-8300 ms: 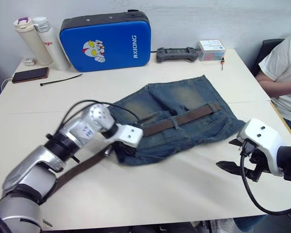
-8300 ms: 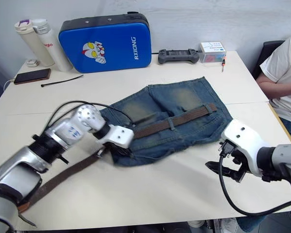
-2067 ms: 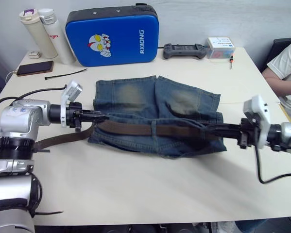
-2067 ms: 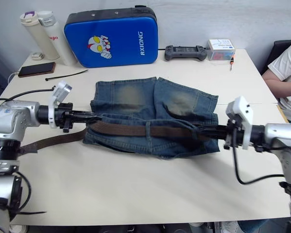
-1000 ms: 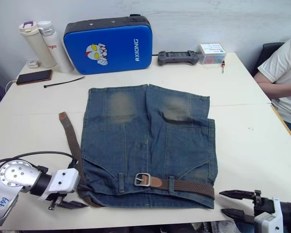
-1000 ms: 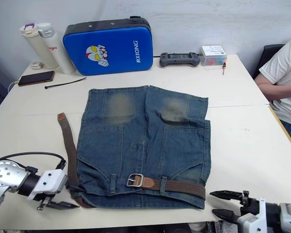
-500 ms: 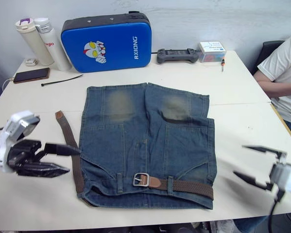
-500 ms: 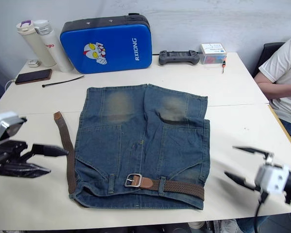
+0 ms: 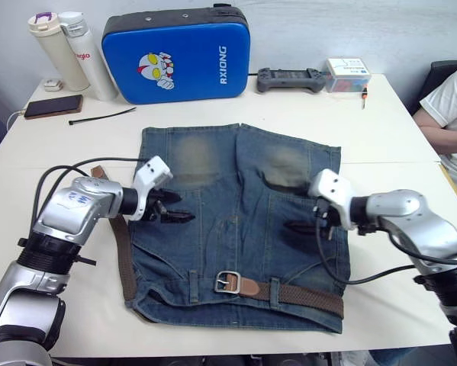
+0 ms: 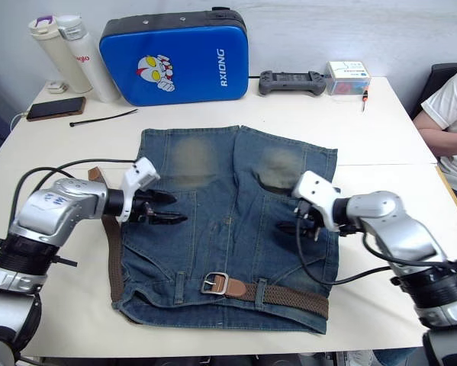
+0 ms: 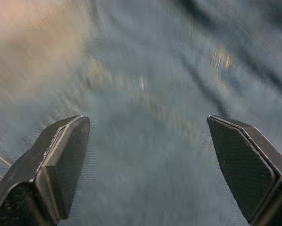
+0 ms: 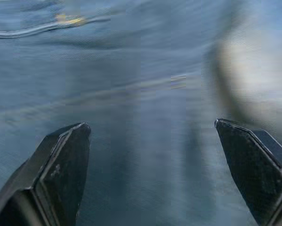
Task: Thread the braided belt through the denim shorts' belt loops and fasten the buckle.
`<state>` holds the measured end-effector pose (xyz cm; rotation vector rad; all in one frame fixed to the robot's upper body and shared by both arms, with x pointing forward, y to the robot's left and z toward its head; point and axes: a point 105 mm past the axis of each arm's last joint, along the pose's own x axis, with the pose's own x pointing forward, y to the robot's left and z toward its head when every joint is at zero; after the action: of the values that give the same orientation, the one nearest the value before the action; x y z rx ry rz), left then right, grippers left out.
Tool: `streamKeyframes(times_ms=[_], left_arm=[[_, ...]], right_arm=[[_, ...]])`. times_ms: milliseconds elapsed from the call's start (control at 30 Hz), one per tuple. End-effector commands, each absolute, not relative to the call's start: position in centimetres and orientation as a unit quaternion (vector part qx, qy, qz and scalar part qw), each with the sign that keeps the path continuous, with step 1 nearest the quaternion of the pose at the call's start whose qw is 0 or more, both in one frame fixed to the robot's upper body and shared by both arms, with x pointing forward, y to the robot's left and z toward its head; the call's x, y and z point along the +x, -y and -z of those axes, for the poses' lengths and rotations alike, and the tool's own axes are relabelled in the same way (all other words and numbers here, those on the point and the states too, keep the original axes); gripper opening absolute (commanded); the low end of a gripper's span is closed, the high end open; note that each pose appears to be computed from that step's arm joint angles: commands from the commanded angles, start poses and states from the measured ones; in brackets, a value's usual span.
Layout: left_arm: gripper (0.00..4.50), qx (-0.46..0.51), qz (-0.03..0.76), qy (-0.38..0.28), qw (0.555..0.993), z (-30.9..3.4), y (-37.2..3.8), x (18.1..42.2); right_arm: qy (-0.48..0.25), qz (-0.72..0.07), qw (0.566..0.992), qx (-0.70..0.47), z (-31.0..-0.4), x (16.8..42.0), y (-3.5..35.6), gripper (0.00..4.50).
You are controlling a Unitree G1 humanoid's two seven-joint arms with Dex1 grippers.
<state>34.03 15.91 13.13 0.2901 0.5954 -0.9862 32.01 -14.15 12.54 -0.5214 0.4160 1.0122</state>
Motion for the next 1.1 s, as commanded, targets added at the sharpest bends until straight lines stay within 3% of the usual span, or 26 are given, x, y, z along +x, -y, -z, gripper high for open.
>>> streamKeyframes(times_ms=[33, 200, 233, 333, 567, 600, 733, 900, 1100], left_arm=[[4.39, 0.174, 0.45, -0.286, 0.828, -12.5, -16.2, 34.7], [4.39, 0.172, 0.454, -0.311, 0.817, -10.5, -15.7, 34.4], [4.14, 0.183, 0.454, -0.322, 0.81, -9.6, -15.6, 34.1], [3.23, 0.197, 0.455, -0.34, 0.799, -8.0, -15.6, 33.4], [0.37, 0.171, 0.462, -0.33, 0.805, -8.7, -15.3, 33.1], [0.04, 0.171, 0.462, -0.326, 0.806, -8.8, -15.3, 33.2], [0.04, 0.162, 0.467, -0.31, 0.812, -9.6, -15.0, 33.5], [0.04, 0.137, 0.467, -0.266, 0.832, -12.6, -14.8, 34.4], [0.04, 0.122, 0.442, -0.19, 0.868, -17.6, -14.8, 37.1]], right_arm=[[-0.245, -0.451, 0.818, -0.258, -10.6, 32.1, 13.9, 4.5], [-0.306, -0.434, 0.813, -0.239, -8.4, 31.4, 14.5, 4.5], [-0.311, -0.429, 0.813, -0.241, -8.2, 31.4, 14.6, 4.25], [-0.319, -0.418, 0.816, -0.242, -8.0, 31.5, 14.9, 3.35], [-0.317, -0.417, 0.822, -0.222, -8.3, 31.1, 14.4, 0.26], [-0.314, -0.418, 0.823, -0.223, -8.5, 31.1, 14.3, 0.0], [-0.293, -0.425, 0.827, -0.222, -9.4, 31.1, 13.9, 0.0], [-0.223, -0.446, 0.842, -0.206, -13.3, 31.1, 12.8, 0.0], [-0.164, -0.402, 0.876, -0.212, -17.7, 33.7, 13.9, 0.0]])
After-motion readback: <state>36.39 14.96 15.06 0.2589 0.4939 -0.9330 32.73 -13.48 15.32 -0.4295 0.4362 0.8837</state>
